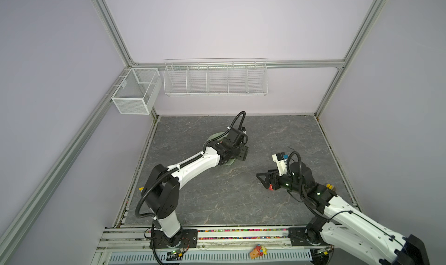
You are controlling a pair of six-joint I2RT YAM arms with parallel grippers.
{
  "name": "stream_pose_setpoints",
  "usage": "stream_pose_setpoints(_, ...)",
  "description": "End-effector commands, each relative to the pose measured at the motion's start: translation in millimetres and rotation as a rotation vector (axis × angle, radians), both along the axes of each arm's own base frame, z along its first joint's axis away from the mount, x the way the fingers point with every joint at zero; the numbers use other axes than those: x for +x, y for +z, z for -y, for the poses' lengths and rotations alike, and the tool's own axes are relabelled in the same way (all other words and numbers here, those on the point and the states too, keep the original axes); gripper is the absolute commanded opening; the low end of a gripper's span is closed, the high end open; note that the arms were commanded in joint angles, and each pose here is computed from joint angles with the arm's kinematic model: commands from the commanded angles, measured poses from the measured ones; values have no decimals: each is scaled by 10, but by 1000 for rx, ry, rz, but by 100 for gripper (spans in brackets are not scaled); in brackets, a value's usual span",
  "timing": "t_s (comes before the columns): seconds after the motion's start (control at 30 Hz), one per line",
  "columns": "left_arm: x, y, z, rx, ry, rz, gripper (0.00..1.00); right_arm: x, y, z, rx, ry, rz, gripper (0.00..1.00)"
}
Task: Place and organize the fake fruits in the fruit bowl
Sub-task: 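Reach the left gripper to the second red apple and grasp it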
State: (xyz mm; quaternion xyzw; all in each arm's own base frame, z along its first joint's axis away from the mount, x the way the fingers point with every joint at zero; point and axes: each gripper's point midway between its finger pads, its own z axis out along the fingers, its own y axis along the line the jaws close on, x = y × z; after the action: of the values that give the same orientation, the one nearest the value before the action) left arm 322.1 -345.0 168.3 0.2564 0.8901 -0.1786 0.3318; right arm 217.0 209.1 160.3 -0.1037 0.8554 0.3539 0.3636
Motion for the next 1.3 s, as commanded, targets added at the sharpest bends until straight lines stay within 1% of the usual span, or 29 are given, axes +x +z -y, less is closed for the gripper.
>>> stream_pose_setpoints(0.0,-495,-264,325,-80,-120,-139,69,-107,-251,205,-11,-82,-107,89)
stream_pose_setpoints(0.1,-830,-394,579,-65,-178,-182,70,-223,-303,347,-21,-109,-121,89)
stream_pose_setpoints(0.2,-1127,-472,893,-84,-238,-219,70,-325,-338,478,-27,-138,-121,89)
stream_pose_setpoints(0.33,-1298,-574,1158,-85,-252,-238,71,-431,-371,609,-24,-171,-119,89)
stream_pose_setpoints(0.47,-1317,-698,1274,-17,-217,-242,73,-514,-430,701,-40,-188,-128,89)
stream_pose_setpoints(0.7,-1379,-902,1353,57,-223,-299,73,-548,-474,710,-47,-176,-128,89)
stream_pose_setpoints(1.07,-1371,-1026,1427,63,-218,-320,73,-574,-490,728,-47,-174,-126,89)
stream_pose_setpoints(1.27,-1307,-1074,1512,72,-202,-316,73,-579,-442,777,-40,-194,-101,89)
